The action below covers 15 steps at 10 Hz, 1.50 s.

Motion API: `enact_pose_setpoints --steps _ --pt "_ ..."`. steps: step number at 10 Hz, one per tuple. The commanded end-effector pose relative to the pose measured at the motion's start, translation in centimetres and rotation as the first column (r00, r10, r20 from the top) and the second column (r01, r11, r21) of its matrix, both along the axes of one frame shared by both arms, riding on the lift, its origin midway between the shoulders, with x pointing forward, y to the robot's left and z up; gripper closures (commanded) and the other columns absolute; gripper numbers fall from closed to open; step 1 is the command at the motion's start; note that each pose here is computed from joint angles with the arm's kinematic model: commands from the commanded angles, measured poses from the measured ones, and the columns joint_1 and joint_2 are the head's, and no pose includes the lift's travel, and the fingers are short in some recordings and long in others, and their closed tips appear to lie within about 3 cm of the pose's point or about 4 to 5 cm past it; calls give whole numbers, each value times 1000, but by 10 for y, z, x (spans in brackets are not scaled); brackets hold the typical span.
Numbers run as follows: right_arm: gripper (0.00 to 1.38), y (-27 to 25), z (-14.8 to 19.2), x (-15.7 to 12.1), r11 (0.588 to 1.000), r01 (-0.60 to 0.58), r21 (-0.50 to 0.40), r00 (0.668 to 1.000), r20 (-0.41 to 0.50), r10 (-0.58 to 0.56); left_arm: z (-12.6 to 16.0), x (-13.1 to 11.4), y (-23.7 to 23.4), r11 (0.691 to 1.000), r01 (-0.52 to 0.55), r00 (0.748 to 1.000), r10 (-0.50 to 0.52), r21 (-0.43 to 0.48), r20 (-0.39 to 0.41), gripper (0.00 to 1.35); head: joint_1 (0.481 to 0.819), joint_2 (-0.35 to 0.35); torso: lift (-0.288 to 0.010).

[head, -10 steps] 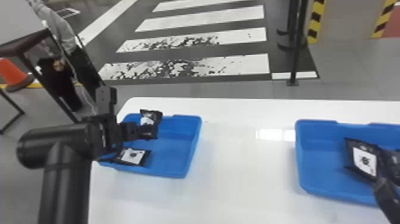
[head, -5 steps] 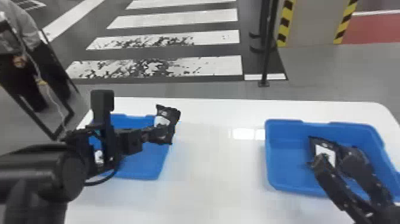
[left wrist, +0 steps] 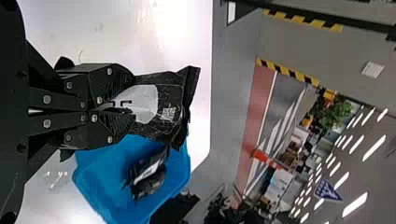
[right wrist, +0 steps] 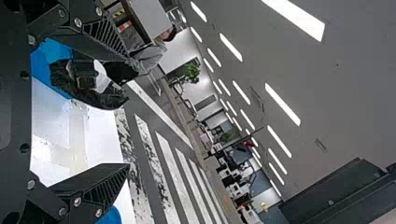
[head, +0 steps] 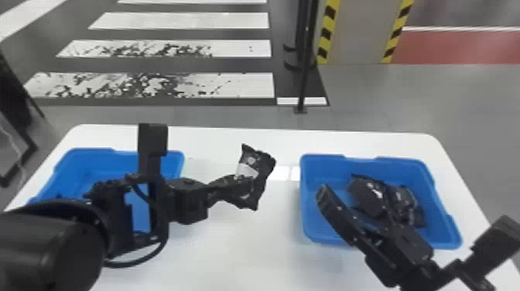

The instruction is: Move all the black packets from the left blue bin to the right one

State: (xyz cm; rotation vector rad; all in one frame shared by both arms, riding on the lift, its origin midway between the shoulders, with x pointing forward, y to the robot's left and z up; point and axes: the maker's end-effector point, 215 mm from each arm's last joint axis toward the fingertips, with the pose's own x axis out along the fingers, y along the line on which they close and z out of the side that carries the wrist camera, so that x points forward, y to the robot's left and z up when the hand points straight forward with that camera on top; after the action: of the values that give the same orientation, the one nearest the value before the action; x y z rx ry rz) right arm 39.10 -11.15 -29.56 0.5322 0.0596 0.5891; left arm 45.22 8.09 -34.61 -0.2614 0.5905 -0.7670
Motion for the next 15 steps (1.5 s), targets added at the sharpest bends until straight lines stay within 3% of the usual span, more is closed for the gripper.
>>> enact_pose_setpoints --steps 1,3,6,7,8,9,13,14,15 --pt "231 4 1 8 1000 -13 -3 1000 8 13 4 -19 -43 995 94 996 -94 -41 -9 1211 695 -30 -144" --pt "233 14 4 13 999 -46 -2 999 12 46 8 -36 -75 983 167 986 -168 -72 -13 1211 695 -97 -144" --pt "236 24 -3 19 998 -69 14 998 -4 69 21 -56 -110 960 252 967 -254 -123 -5 1211 695 -143 -144" --pt "391 26 -8 19 997 -75 20 997 -17 75 23 -58 -113 957 259 965 -262 -133 -4 1211 695 -155 -144" --pt "1010 25 -8 20 997 -72 17 997 -16 72 24 -61 -117 952 269 962 -273 -144 -4 1211 695 -162 -144" --pt "1288 22 -4 23 998 -54 17 999 0 54 24 -63 -118 951 270 962 -274 -149 -7 1211 695 -165 -144" --pt "1282 21 -4 22 998 -53 20 999 0 53 29 -65 -120 946 272 961 -276 -176 -1 1194 695 -182 -144" --pt "1282 19 -2 24 999 -48 16 999 6 48 29 -65 -117 946 255 965 -262 -198 -10 990 695 -182 -144" --pt "1282 11 -1 30 999 -33 7 999 15 32 21 -65 -105 953 220 972 -232 -208 -35 469 695 -180 -144"
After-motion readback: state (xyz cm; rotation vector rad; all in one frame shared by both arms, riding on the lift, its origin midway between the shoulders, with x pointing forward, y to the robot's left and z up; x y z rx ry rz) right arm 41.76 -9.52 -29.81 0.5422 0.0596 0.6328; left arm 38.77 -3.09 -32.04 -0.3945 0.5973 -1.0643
